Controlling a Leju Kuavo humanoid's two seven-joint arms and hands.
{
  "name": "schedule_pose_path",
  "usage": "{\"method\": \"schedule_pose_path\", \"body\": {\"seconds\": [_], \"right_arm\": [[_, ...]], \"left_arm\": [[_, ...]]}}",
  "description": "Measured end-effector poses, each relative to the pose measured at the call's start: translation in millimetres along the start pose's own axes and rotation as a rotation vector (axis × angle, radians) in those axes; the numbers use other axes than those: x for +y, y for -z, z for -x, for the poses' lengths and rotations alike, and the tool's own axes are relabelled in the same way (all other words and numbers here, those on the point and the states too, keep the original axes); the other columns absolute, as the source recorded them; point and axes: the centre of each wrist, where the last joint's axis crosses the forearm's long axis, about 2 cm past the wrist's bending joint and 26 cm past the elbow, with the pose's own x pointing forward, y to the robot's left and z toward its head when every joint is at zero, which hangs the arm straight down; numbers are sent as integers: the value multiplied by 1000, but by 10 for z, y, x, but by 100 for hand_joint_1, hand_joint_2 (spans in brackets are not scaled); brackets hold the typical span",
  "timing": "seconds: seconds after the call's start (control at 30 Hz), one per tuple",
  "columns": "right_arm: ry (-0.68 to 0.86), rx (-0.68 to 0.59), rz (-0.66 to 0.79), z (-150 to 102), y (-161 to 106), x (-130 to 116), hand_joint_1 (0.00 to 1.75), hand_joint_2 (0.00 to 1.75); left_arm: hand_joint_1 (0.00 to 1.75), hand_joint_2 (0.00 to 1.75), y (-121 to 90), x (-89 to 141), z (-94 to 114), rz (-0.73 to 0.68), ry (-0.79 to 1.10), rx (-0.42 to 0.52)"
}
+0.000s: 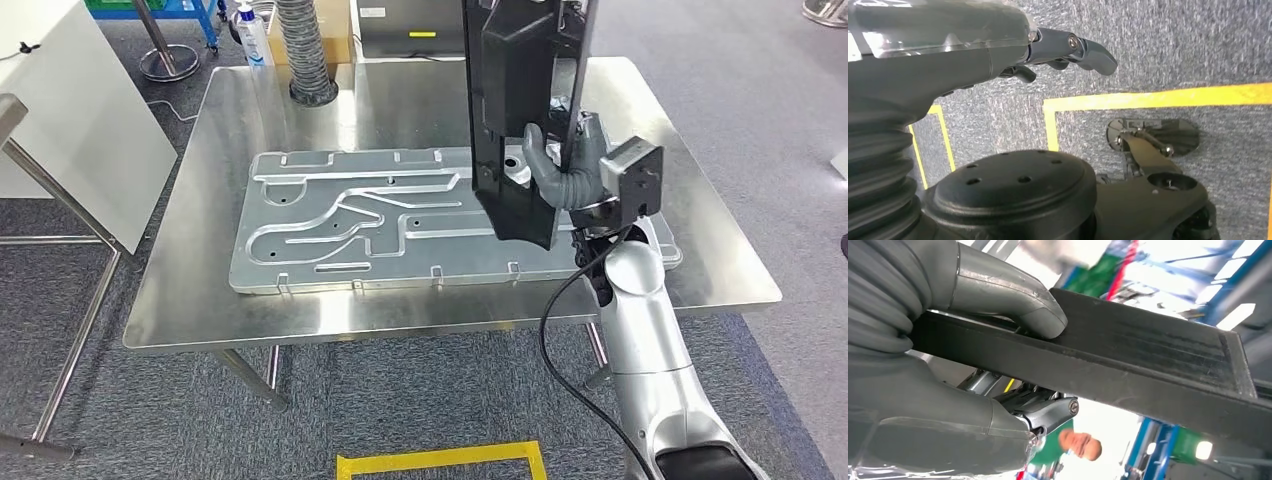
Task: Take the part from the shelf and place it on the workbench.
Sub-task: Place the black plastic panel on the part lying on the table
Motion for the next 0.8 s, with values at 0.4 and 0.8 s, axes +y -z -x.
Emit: {"method": "schedule_pose_path", "body": {"seconds": [0.4, 0.8], "right_arm": [[-898, 82, -112, 88, 703, -5, 175, 175], [-1146, 201, -402, 601, 572, 82, 0, 0]], "left_arm": [[0, 175, 1, 10, 6, -8, 54, -22], [0, 175, 2, 18, 20, 1, 57, -37]]}}
